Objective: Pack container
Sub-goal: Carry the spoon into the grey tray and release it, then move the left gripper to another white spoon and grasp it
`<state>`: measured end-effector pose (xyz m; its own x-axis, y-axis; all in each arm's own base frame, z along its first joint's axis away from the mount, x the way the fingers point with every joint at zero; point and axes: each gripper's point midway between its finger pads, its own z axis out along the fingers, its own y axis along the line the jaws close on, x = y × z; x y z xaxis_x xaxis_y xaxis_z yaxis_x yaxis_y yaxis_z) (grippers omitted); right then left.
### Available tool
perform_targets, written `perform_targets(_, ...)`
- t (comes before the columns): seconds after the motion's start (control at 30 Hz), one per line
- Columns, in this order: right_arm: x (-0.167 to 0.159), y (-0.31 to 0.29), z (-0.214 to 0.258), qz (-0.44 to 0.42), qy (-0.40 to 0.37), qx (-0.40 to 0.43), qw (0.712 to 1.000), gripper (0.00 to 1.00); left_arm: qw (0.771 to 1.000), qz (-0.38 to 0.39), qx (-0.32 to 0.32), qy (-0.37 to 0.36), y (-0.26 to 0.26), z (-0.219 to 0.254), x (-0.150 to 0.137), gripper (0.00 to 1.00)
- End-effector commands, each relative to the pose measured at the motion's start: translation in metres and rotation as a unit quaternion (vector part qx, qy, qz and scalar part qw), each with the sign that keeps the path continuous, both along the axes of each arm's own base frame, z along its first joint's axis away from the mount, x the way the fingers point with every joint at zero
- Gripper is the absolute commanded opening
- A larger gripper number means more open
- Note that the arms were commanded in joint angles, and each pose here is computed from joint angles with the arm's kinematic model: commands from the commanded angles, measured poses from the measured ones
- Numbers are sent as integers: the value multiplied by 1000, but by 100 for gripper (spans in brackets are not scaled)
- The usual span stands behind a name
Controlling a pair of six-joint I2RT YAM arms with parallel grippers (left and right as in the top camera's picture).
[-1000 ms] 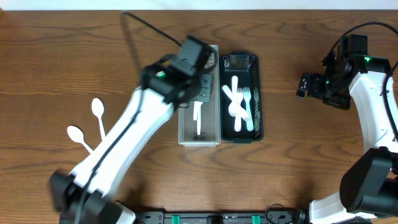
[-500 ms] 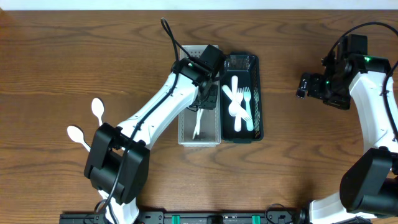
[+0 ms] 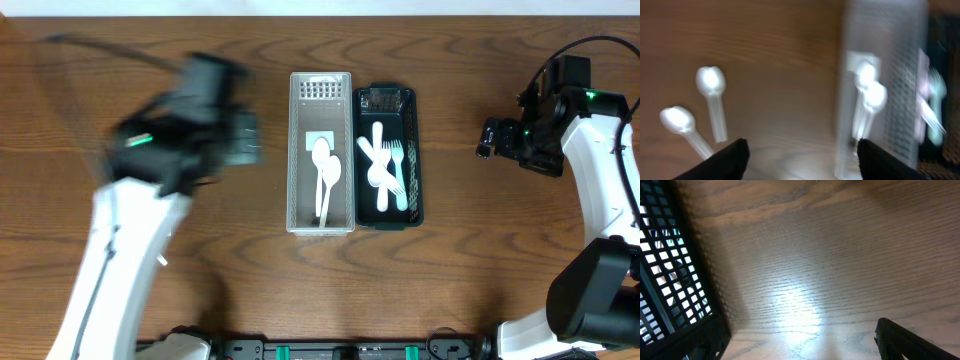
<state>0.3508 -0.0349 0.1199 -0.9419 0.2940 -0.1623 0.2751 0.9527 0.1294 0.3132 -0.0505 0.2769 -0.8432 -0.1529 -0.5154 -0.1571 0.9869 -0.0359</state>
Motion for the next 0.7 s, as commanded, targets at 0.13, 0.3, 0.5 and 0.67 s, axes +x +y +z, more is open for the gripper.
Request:
perform_targets(0.13,-1,2,-1,7,-1,2,1000,99,984,175,-7,6,114,-4,-9,82)
perform_targets(0.3,2,1,-1,7,-6,1,1000,99,976,204,-55,51,143,-54,2,81)
perform_targets(0.5,0,2,-1,6,-3,2,1000,99,968,201,-54,139,158,-134,15,82)
perform_targets(0.67,-1,2,-1,6,1,3,1000,99,959,182,-57,208,157,-193,17,82)
